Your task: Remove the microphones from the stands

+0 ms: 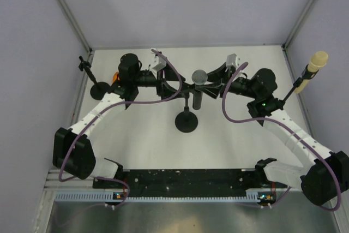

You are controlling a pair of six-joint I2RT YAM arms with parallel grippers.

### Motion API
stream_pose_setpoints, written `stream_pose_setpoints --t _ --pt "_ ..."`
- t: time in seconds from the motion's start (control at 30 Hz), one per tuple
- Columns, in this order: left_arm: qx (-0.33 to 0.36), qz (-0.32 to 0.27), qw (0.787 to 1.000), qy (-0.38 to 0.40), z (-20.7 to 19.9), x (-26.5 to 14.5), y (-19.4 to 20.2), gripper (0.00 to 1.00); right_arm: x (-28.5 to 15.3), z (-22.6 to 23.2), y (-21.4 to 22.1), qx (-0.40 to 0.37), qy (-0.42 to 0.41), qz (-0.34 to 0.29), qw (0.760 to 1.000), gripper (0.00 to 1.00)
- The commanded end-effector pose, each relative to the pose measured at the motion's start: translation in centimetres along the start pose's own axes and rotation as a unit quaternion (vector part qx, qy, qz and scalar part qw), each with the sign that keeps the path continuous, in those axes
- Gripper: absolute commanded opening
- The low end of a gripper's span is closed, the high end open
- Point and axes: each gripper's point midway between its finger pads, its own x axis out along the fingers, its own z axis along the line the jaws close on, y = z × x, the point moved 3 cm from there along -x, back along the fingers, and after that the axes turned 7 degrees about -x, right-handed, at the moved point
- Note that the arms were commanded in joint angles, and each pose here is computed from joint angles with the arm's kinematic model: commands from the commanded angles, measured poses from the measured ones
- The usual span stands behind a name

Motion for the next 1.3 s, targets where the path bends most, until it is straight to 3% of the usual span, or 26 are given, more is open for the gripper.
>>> stream_pose_setpoints --t 0.0,0.6,0.7,0.8,0.87,1.03,1.27 --pt "0.023 -0.002 1.000 0.016 -1.2 0.1 -0.7 0.78 -0.2 0.8 -1.6 -0.028 -0.012 -0.022 0.999 0.25" --pt "0.020 0.000 1.000 0.019 -1.2 0.3 -0.6 0.66 -0.2 0.8 -1.6 -0.030 -0.010 -0.022 0.999 0.26" --pt "0.017 0.001 1.000 0.019 -1.1 0.3 -0.5 0.52 -0.2 0.9 -1.6 -0.030 -0.011 -0.022 0.999 0.26" --pt "0.015 0.001 1.000 0.017 -1.0 0.4 -0.4 0.18 -0.2 0.8 -1.7 -0.031 -0.009 -0.023 0.999 0.25" --pt "0.017 0.000 1.000 0.013 -1.0 0.4 -0.4 0.00 -0.2 0.8 -1.7 -0.031 -0.010 -0.022 0.999 0.26" --pt "0.026 0.002 1.000 0.006 -0.8 0.3 -0.2 0.00 -0.3 0.6 -1.9 -0.038 -0.003 -0.014 0.999 0.25" --pt "0.034 0.000 0.999 -0.013 -0.6 0.1 -0.3 0.00 -3.5 -2.0 -6.0 -0.133 0.081 0.031 0.987 0.25"
